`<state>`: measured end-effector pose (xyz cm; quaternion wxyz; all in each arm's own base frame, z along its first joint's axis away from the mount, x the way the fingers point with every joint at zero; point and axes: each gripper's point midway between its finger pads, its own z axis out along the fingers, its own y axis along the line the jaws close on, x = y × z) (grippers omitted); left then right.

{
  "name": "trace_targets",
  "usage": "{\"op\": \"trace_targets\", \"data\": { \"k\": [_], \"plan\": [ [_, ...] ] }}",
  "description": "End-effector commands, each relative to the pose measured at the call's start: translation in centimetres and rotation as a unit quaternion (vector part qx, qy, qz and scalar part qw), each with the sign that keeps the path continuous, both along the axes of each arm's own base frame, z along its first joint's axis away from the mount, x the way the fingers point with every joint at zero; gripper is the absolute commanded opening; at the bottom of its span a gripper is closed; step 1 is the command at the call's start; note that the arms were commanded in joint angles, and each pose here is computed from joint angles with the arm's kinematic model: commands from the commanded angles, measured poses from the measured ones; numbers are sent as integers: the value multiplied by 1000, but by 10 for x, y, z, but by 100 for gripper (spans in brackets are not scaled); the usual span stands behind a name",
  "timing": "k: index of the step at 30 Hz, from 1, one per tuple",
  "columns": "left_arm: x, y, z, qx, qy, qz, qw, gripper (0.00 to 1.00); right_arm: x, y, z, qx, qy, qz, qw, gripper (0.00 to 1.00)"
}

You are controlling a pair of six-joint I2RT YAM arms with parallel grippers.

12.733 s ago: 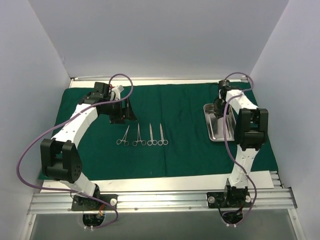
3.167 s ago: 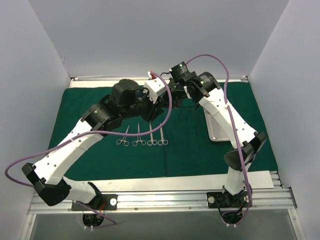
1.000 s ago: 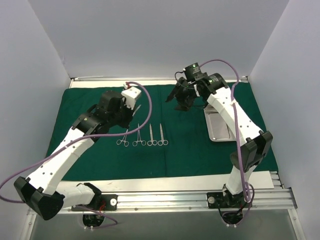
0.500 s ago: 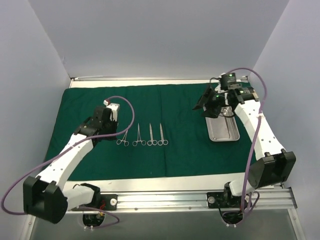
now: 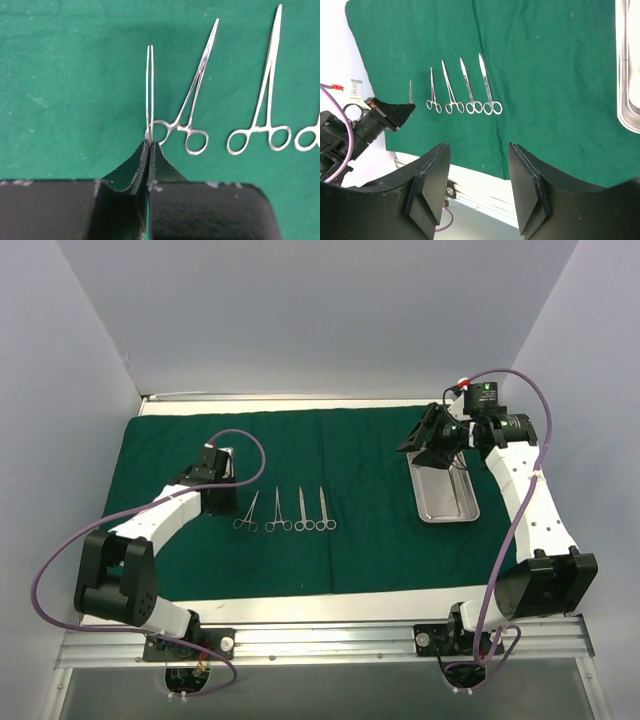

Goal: Open and lay out the surgical kit
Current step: Place the medical item in the surgical kit.

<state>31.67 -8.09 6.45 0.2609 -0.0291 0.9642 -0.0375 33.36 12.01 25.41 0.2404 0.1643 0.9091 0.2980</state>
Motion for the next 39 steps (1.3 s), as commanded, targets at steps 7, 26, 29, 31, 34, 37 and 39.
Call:
{"op": "trace_targets", "data": {
  "k": [7,26,29,31,34,37,39],
  "plan": [
    [20,-2,-1,-28,-21,42,999,2,5,-9,5,5,-14,4,1000,49],
    [7,18,-35,-14,67,53,996,4,11,-13,1,8,-11,0,1000,50],
    [3,18,-40,-23,75,54,995,8,11,-13,2,9,-12,1,1000,50],
    [1,20,-42,-23,80,56,995,8,11,-13,0,9,-9,1,1000,50],
    [0,21,-43,-24,83,60,994,15,13,-13,-2,10,-6,0,1000,50],
    [1,20,-41,-28,80,60,995,27,13,-13,-3,11,-6,0,1000,50],
    [3,20,-38,-28,77,60,995,34,14,-13,-4,12,-5,0,1000,50]
  ]
}}
